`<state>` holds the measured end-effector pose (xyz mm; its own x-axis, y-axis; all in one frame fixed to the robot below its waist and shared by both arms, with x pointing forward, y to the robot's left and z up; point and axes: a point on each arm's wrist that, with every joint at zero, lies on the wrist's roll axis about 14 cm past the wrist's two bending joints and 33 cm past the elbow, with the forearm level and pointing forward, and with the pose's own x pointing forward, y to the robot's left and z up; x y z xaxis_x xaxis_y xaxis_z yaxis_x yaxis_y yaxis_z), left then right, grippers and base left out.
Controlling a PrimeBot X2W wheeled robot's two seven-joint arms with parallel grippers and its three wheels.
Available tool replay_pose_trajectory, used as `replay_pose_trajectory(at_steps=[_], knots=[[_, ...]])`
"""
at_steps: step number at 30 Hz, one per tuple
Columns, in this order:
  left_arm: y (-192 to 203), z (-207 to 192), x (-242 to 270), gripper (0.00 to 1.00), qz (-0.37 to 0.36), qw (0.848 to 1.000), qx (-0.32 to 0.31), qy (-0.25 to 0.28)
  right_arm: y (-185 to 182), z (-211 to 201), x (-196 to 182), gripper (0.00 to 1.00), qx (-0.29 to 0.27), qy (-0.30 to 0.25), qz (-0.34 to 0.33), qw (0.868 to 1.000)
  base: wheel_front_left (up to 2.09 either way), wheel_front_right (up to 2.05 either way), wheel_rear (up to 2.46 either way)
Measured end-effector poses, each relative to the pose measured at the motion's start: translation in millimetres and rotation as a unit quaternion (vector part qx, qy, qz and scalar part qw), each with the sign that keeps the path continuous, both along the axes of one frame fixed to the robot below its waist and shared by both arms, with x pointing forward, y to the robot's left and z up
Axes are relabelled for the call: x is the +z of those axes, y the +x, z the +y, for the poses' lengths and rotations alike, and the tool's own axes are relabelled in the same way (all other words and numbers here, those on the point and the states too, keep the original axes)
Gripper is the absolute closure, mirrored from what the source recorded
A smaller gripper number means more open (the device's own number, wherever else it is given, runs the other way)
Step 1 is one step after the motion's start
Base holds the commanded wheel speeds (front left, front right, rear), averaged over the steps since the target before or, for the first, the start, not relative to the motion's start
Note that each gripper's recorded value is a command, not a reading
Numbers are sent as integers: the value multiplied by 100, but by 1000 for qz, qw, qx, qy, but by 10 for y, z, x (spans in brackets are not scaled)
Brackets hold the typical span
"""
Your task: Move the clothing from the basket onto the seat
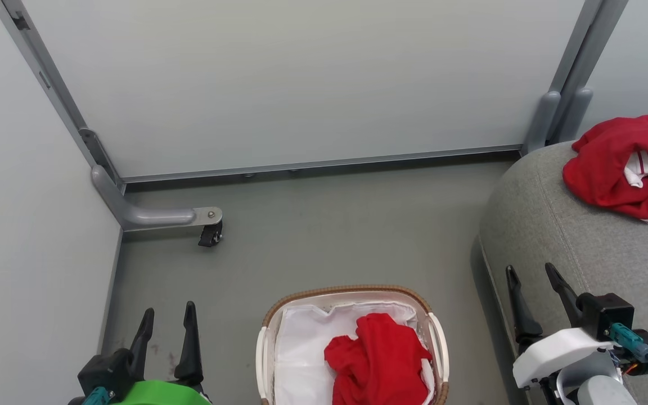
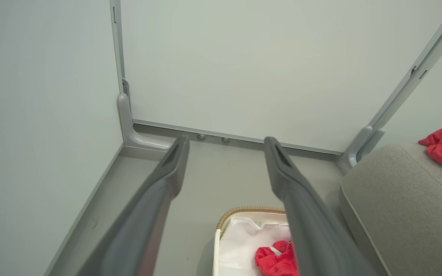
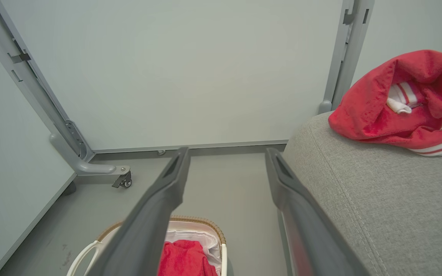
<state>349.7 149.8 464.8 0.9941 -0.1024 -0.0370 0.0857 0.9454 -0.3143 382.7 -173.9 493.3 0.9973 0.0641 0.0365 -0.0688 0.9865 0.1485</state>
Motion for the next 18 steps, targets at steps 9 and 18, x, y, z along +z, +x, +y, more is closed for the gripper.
replay_pose_trajectory(at_steps=[9,18], knots=[[-5,-39,-5,0,1,1000,-5,-1,-41,-3,-26,0,-1,3,4,1000,0,0,0],[-12,-52,-48,0,8,1000,-7,0,-35,6,-40,0,0,7,6,1000,0,0,0]])
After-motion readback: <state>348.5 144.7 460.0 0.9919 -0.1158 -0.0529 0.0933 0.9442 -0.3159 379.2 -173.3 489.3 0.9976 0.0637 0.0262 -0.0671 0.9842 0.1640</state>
